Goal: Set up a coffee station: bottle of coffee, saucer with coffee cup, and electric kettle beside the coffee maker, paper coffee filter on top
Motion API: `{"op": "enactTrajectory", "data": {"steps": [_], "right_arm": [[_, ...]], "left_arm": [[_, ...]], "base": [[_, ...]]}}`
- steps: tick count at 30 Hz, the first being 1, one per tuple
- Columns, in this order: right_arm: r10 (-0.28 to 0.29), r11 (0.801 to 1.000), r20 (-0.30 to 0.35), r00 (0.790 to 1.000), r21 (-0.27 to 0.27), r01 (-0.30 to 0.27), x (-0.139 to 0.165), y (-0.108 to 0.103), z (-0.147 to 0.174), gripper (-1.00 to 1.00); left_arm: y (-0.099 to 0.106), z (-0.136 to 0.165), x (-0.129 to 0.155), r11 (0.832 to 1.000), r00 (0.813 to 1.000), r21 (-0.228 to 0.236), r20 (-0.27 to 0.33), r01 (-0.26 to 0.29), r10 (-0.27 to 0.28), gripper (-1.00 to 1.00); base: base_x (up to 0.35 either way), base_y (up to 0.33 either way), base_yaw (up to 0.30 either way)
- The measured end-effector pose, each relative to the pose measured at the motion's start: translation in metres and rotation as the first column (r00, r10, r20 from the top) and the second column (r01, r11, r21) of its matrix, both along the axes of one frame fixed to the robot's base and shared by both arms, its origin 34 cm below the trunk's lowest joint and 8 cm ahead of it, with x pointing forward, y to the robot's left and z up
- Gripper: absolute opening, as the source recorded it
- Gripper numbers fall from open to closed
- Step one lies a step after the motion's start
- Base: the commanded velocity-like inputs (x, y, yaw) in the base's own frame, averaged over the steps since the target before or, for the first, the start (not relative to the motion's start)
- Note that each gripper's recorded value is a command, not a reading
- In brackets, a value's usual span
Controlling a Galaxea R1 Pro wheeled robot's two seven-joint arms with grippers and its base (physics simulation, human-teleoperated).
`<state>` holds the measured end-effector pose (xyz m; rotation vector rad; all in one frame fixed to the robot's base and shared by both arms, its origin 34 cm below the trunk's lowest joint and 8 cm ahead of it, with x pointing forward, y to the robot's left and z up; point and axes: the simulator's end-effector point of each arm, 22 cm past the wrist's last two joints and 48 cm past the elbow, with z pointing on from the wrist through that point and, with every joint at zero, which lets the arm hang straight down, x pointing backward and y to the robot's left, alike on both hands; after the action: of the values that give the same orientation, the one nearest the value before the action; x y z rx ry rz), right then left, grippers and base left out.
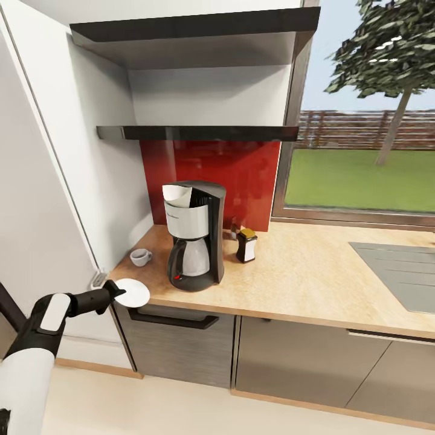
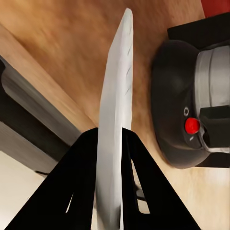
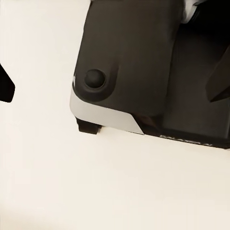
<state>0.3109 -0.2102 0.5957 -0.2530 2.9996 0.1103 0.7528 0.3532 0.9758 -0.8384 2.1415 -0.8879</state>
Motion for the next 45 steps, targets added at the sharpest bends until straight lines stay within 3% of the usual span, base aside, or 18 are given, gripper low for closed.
{"op": "enactTrajectory", "data": {"steps": [8, 45], "right_arm": [[0.0, 1.0, -0.005, 1.0, -0.004, 0.0, -0.005, -0.003, -0.001, 1.0], [-0.003, 1.0, -0.025, 1.0, -0.015, 0.003, -0.018, -0.012, -0.003, 1.0]], "left_arm": [[-0.012, 0.002, 0.004, 1.0, 1.0, -0.008, 0.008, 0.005, -0.005, -1.0], [-0.015, -0.005, 0.0, 1.0, 1.0, -0.012, -0.004, 0.008, -0.008, -1.0]], "base": [[0.024, 0.0, 0.0], [0.111, 0.0, 0.0]]}}
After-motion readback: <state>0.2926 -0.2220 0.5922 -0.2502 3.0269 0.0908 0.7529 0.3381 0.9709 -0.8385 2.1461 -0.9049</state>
